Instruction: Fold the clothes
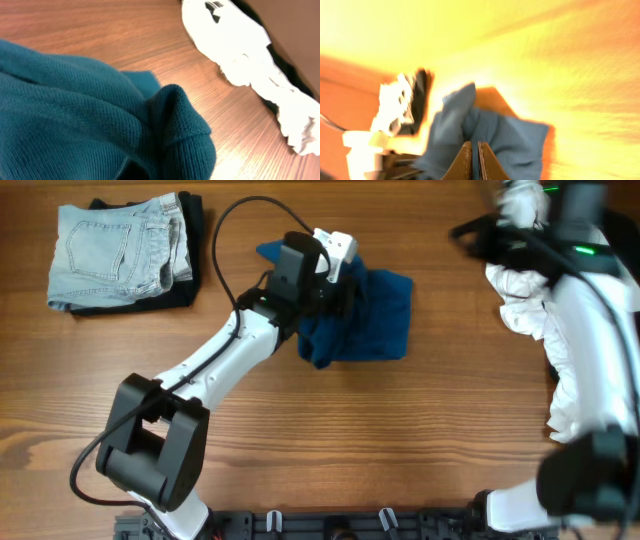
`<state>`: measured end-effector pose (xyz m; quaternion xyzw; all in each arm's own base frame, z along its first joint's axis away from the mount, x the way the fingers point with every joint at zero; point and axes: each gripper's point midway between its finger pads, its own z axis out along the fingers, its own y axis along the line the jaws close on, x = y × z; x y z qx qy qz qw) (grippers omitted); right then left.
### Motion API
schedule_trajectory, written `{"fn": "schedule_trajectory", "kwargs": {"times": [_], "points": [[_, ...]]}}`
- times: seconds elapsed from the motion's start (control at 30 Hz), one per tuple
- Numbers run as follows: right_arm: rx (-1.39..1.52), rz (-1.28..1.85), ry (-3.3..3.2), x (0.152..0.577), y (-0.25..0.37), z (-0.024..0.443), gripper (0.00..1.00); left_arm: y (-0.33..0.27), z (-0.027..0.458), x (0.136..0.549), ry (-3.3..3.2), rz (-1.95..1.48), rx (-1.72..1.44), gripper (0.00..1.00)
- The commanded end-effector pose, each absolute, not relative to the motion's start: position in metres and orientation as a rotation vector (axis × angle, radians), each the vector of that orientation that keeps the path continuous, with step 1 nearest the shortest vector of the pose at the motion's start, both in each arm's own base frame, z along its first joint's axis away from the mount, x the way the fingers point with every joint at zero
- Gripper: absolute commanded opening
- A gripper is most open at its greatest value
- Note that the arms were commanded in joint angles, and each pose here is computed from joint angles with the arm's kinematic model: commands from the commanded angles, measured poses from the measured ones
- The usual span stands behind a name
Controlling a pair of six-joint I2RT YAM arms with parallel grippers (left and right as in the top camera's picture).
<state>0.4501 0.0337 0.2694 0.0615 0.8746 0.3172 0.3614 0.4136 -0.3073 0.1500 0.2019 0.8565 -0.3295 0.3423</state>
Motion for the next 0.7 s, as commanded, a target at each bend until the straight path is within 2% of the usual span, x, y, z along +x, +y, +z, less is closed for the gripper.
{"fn": "schedule_trajectory", "kwargs": {"times": [0.0, 0.23, 0.33, 0.4, 0.43, 0.5, 0.53, 0.67], "points": [[0.215, 0.806, 2.231, 0.434, 0.012, 0.285, 0.06, -0.335, 0.165, 0.408, 2.157, -0.906, 0.573, 0.04], [0.239, 0.784, 2.282, 0.428, 0.002, 0.271, 0.05, -0.349, 0.162, 0.401, 2.143, -0.906, 0.600, 0.04], [0.253, 0.761, 2.286, 0.428, -0.001, 0.270, 0.05, -0.357, 0.165, 0.398, 2.120, -0.918, 0.618, 0.12], [0.253, 0.757, 2.288, 0.428, -0.002, 0.269, 0.05, -0.365, 0.169, 0.396, 2.090, -0.931, 0.634, 0.30], [0.253, 0.757, 2.288, 0.428, -0.002, 0.269, 0.05, -0.370, 0.171, 0.395, 2.070, -0.939, 0.644, 0.43], [0.251, 0.756, 2.287, 0.428, -0.002, 0.270, 0.05, -0.381, 0.175, 0.394, 2.025, -0.956, 0.661, 0.97], [0.251, 0.754, 2.285, 0.429, -0.002, 0.270, 0.05, -0.386, 0.176, 0.393, 2.007, -0.963, 0.668, 1.00], [0.254, 0.753, 2.284, 0.429, -0.003, 0.270, 0.05, -0.388, 0.180, 0.395, 1.986, -0.970, 0.662, 1.00]]}}
